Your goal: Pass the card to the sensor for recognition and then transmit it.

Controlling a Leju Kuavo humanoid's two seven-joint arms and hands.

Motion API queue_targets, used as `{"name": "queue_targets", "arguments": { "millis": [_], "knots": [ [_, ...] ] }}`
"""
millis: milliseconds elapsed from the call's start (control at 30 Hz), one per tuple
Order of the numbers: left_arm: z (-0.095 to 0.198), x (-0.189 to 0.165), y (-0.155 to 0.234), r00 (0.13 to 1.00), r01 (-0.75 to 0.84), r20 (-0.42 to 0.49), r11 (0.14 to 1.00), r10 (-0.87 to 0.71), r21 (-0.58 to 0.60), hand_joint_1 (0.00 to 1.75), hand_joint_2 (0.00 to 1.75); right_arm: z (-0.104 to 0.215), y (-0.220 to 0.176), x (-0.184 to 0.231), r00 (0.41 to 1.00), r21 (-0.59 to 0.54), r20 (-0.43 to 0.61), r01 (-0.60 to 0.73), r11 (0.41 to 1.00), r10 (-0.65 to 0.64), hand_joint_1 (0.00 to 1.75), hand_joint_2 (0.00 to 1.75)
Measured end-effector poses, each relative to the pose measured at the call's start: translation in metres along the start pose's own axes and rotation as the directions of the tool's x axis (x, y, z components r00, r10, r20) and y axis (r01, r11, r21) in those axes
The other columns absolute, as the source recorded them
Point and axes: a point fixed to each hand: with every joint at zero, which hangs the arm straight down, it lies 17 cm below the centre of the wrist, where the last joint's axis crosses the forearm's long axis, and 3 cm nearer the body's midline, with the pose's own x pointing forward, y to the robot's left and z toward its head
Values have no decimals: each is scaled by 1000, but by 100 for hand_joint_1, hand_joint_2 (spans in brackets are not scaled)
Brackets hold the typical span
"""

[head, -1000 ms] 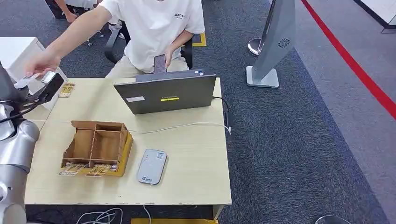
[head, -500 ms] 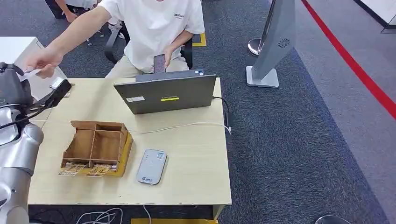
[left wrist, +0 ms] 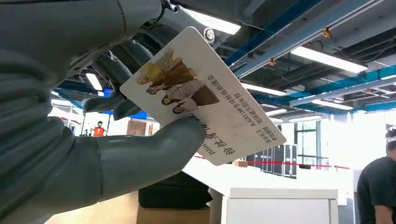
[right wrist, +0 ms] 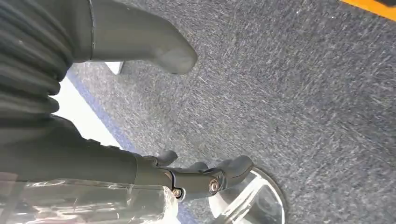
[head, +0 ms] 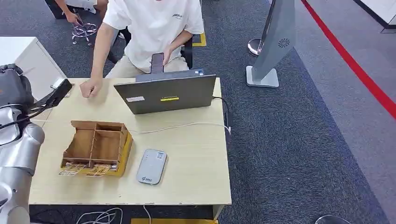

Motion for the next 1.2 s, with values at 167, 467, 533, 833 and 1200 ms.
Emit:
{"name": "queue_targets", "arguments": {
  "millis": [167,467,533,833,1200],
  "knots": [
    [5,4,-4,1000,-9,8,1000,9,-6,175,175,0,2,1,1000,6,3,-3,1000,3,0,175],
    [84,98,32,972,-127,218,980,92,153,175,175,15,14,-7,1000,16,-10,-26,1000,26,0,175],
    [111,130,53,954,-155,284,968,94,198,175,175,19,17,-7,1000,12,-11,-14,1000,15,0,175],
    [209,219,122,870,-300,471,913,144,275,175,175,33,21,-16,999,-17,-41,32,999,-32,0,175],
    [225,230,133,844,-358,497,901,199,247,175,175,36,21,-17,998,-23,-48,32,999,-33,0,175]
  ]
}}
